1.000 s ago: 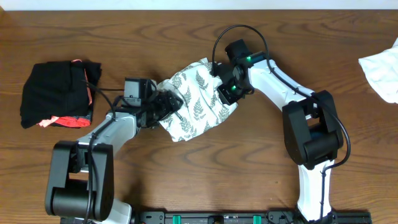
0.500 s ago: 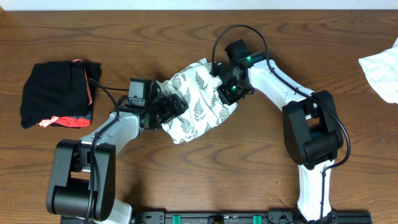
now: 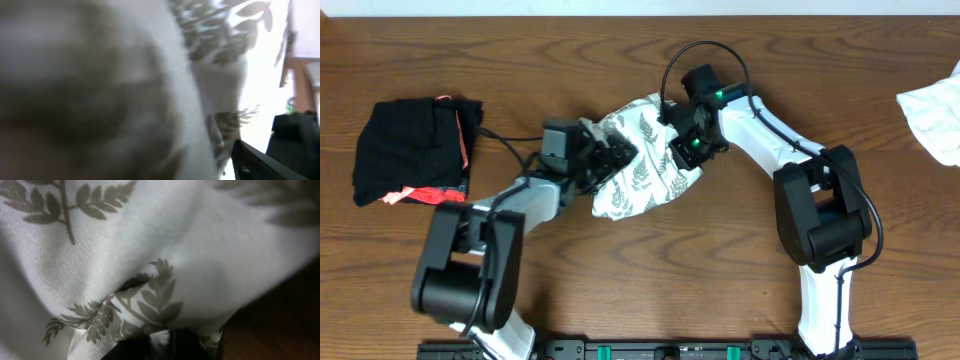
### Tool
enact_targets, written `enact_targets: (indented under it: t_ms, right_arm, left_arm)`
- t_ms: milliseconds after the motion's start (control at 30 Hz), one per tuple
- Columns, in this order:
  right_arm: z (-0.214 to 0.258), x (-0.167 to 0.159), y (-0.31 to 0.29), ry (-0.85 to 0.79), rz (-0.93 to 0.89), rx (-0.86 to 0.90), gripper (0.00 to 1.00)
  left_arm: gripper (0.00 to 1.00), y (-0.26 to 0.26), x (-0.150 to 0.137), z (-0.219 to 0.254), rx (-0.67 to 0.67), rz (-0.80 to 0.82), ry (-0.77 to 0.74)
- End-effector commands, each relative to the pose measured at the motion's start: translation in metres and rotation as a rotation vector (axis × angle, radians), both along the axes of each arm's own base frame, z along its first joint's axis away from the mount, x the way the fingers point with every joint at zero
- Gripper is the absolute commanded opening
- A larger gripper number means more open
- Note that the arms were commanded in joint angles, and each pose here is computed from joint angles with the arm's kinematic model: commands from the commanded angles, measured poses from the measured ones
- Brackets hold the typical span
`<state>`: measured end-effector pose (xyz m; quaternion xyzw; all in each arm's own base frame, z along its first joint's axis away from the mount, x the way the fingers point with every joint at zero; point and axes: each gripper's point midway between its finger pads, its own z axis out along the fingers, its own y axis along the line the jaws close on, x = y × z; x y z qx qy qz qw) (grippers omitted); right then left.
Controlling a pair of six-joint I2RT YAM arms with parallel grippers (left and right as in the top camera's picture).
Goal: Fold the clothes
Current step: 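Grasp the dress bundle's left side with the left gripper, then carry the dress leftward with the left gripper onto the black garment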
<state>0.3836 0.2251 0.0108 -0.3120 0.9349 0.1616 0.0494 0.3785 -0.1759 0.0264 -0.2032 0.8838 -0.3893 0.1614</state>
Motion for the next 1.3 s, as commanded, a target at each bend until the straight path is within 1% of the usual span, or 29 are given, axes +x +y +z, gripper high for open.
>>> enact_targets:
  t_ms: [0, 67, 100, 167, 200, 233, 267, 300, 433, 533, 700, 833, 933, 1033, 1100, 1267]
  right_arm:
    - [-0.009, -0.013, 0.016, 0.019, 0.058, -0.006, 0.18]
    - [-0.009, -0.014, 0.018, 0.017, 0.068, -0.006, 0.18]
    - [-0.009, -0.014, 0.018, 0.018, 0.070, -0.005, 0.18]
    - [-0.009, -0.014, 0.019, 0.017, 0.071, -0.006, 0.17]
    - [-0.009, -0.014, 0.019, 0.018, 0.071, -0.006, 0.17]
    - [-0.009, -0.014, 0.018, 0.018, 0.070, -0.006, 0.16]
    - [-0.009, -0.014, 0.018, 0.017, 0.069, -0.006, 0.15]
    - [-0.009, -0.013, 0.017, 0.015, 0.066, -0.004, 0.15]
    - [-0.003, -0.004, 0.010, -0.004, 0.043, -0.004, 0.14]
    - [0.015, 0.007, 0.002, -0.043, 0.018, 0.012, 0.14]
    - [0.067, 0.032, -0.020, -0.169, -0.059, 0.031, 0.15]
    - [0.111, 0.042, -0.043, -0.260, -0.114, 0.049, 0.17]
    - [0.133, 0.045, -0.060, -0.302, -0.151, 0.053, 0.17]
    - [0.146, 0.045, -0.077, -0.319, -0.188, 0.049, 0.16]
    - [0.148, 0.044, -0.085, -0.313, -0.205, 0.044, 0.16]
    - [0.145, 0.041, -0.106, -0.277, -0.249, 0.026, 0.15]
  left_arm:
    - [0.88, -0.012, -0.023, -0.037, 0.012, 0.004, 0.121]
    - [0.86, -0.013, -0.023, -0.038, 0.014, 0.003, 0.119]
    - [0.80, -0.012, -0.023, -0.038, 0.015, 0.003, 0.119]
    - [0.49, -0.010, -0.022, -0.037, 0.018, 0.000, 0.111]
    - [0.36, -0.010, -0.021, -0.037, 0.018, 0.000, 0.109]
    - [0.27, -0.009, -0.020, -0.036, 0.016, -0.001, 0.099]
    - [0.15, -0.009, -0.018, -0.035, 0.015, -0.005, 0.089]
    - [0.07, -0.007, -0.016, -0.033, 0.011, -0.003, 0.078]
    - [0.06, -0.002, -0.006, -0.019, -0.012, 0.005, 0.030]
    - [0.06, 0.003, 0.000, 0.000, -0.006, -0.002, -0.036]
    - [0.06, 0.012, 0.012, 0.042, -0.020, 0.022, -0.145]
    - [0.06, 0.024, 0.019, 0.076, -0.034, 0.055, -0.228]
    - [0.06, 0.042, 0.025, 0.100, -0.011, 0.097, -0.290]
    - [0.06, 0.068, 0.028, 0.121, 0.046, 0.147, -0.345]
    - [0.06, 0.083, 0.027, 0.134, 0.065, 0.169, -0.370]
    - [0.06, 0.137, 0.023, 0.166, 0.111, 0.283, -0.430]
